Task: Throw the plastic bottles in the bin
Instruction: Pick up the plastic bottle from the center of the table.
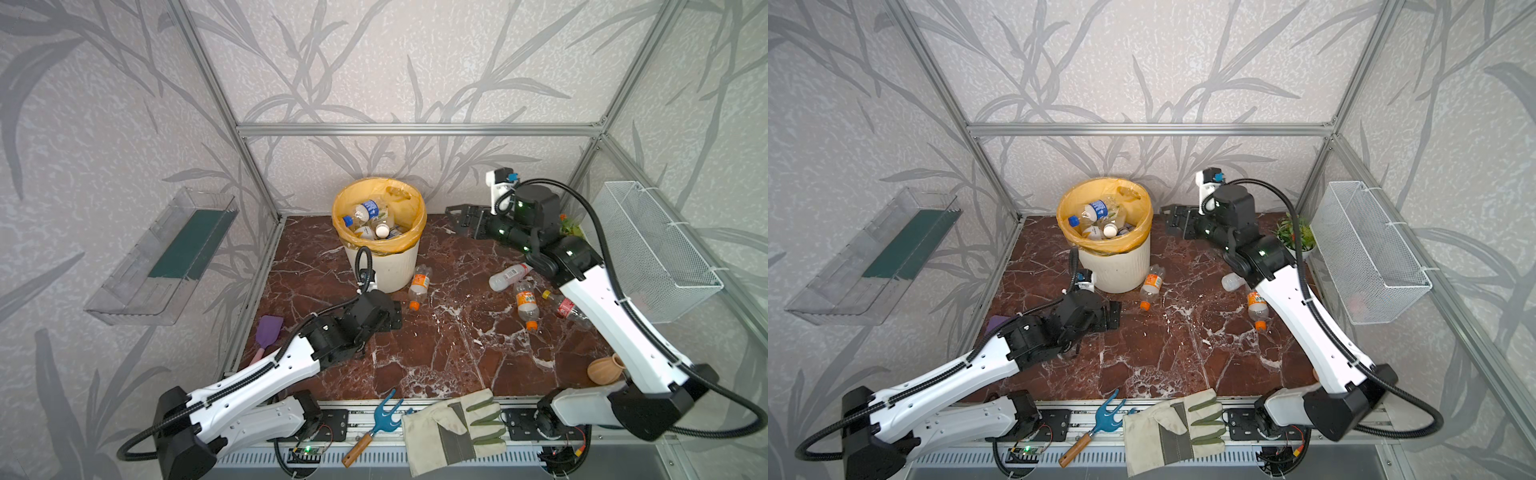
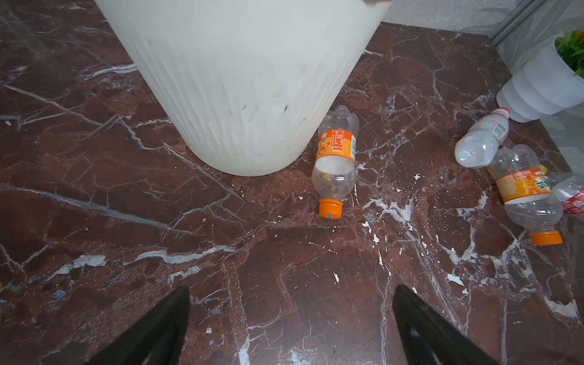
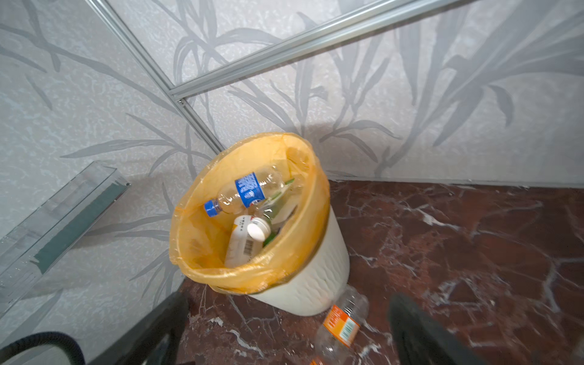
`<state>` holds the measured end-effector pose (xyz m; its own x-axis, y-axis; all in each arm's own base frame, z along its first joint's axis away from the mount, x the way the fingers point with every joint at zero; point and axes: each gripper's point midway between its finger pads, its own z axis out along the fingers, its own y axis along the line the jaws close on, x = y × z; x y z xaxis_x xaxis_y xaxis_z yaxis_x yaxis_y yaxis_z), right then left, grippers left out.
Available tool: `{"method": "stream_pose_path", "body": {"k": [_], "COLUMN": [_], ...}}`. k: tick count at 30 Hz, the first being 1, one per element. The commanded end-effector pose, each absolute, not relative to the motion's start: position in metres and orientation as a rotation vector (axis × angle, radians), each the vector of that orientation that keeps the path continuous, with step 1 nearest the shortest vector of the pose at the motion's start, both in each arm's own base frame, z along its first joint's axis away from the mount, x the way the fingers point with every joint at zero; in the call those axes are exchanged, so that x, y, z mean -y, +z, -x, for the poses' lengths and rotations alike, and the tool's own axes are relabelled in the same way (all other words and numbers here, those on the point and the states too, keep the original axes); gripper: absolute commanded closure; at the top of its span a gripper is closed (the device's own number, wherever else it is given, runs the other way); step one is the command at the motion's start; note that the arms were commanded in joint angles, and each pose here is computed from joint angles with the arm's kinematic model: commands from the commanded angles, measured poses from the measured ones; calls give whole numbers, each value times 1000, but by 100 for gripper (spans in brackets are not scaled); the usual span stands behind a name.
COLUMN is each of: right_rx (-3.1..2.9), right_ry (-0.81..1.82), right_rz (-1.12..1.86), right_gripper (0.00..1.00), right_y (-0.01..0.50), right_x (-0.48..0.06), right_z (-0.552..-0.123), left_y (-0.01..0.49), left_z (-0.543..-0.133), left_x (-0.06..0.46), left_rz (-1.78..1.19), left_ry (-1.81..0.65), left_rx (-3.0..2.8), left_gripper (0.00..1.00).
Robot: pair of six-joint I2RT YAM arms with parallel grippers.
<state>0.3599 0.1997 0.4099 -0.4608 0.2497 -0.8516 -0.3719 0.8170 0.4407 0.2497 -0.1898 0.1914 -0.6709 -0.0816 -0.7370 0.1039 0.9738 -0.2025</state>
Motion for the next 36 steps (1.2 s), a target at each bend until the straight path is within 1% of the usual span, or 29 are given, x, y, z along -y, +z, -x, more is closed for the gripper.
{"method": "stream_pose_path", "body": {"k": [1,4,6,10,11,13,20,27,36], "right_rx": [-1887,-1932,-1961,-2022,-2026,-2041,-2046,-2054,-2068], "right_ry": [705,698,670,625,622,614,606,587,575], "right_rz": [-71,-191,-242,-304,-309,-341,-351,-343,-344], "right_gripper": [1,1,1,1,1,1,1,1,1], "right_y": [396,361,341,304,301,287,280,281,277], "right_x": [-147,-105,-85,-63,-62,-53,-47,-45,-43], "right_z": [-353,-340,-329,-306,-306,-293,-276,-271,-266], "left_y": [202,198,189,166,159,142,97,71,47], "left_z": [-260,-265,-270,-280,-282,-288,-318,-348,-374], "left_x": [213,232,241,262,269,276,281,289,291], "left_rz": [-10,-49,-62,-62,-73,-77,-32,-46,-30], "left_ry": [-356,-406,-385,-370,-370,-335,-105,85,134], "left_rx": [-2268,-2284,-2315,-2388,-2403,-2436,-2448,-2405,-2400], "left_gripper": [1,1,1,2,3,3,4,6,5]}}
